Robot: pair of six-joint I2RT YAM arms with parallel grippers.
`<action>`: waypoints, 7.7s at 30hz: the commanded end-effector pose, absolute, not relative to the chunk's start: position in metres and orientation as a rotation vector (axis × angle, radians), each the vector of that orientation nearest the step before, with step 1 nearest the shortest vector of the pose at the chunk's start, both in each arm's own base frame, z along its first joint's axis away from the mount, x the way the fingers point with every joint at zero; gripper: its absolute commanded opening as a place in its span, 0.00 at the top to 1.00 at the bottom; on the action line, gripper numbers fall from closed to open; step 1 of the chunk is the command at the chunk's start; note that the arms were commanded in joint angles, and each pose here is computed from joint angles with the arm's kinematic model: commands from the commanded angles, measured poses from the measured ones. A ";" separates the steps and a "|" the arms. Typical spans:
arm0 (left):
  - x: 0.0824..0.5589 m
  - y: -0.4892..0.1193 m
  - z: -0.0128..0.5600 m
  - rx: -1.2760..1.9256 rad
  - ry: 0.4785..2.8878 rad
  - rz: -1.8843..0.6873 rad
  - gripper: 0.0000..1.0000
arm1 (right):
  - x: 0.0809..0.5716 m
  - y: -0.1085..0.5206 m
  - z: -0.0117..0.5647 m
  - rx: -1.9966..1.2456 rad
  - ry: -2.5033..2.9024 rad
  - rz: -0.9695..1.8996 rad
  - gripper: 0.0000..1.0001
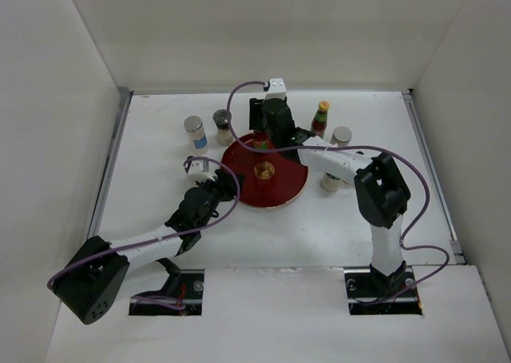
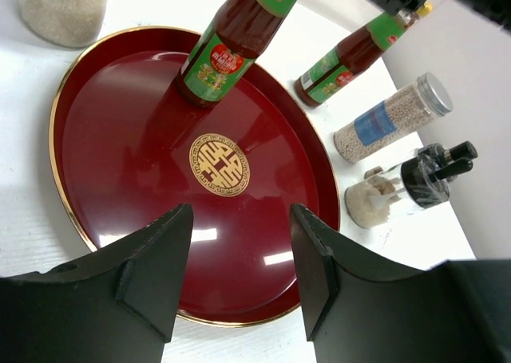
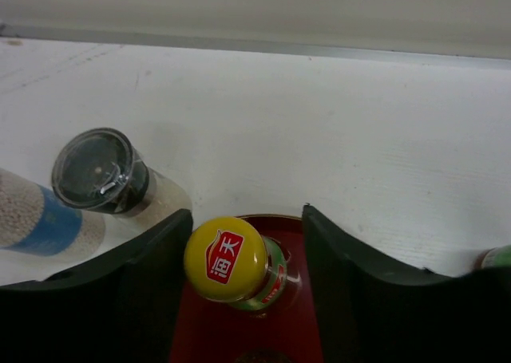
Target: Organize the condiment bottles
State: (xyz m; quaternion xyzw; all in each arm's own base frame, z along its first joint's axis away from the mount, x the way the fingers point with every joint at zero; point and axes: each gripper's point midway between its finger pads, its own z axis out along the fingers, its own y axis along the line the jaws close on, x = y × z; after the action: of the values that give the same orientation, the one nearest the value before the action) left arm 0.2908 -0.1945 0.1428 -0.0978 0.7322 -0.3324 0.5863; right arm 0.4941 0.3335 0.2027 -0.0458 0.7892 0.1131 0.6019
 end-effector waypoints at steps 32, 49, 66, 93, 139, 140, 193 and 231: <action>0.294 -0.196 0.154 -0.241 1.648 -0.816 0.51 | 0.547 0.147 0.225 0.189 1.799 0.050 0.40; 0.296 -0.193 0.150 -0.259 1.653 -0.805 0.51 | 0.495 0.191 0.334 0.144 1.561 0.206 0.76; 0.296 -0.188 0.155 -0.267 1.637 -0.803 0.51 | 0.503 0.265 0.273 0.052 1.652 0.267 0.75; 0.325 -0.134 0.247 -0.400 1.553 -0.473 0.16 | 0.376 0.212 0.266 0.215 1.620 0.507 0.57; 0.468 -0.041 0.247 -0.534 1.725 -0.040 0.66 | 0.330 0.210 0.197 0.208 1.694 0.587 0.27; 0.464 -0.041 0.257 -0.532 1.701 -0.047 0.66 | 0.330 0.211 0.195 0.210 1.698 0.591 0.27; 0.387 -0.293 0.225 0.007 1.773 -0.363 0.25 | 0.343 0.169 0.186 0.357 1.696 0.532 0.26; 0.528 -0.150 0.188 -0.238 2.011 -0.189 0.23 | 0.340 0.180 0.187 0.316 1.693 0.541 0.24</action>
State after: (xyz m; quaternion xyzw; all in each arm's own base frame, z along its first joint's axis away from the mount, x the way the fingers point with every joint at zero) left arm 0.5150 -0.1517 0.1637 -0.0951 0.8561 -0.0717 0.5029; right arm 0.3358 0.1744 0.1675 0.1382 0.7579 0.2168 0.5996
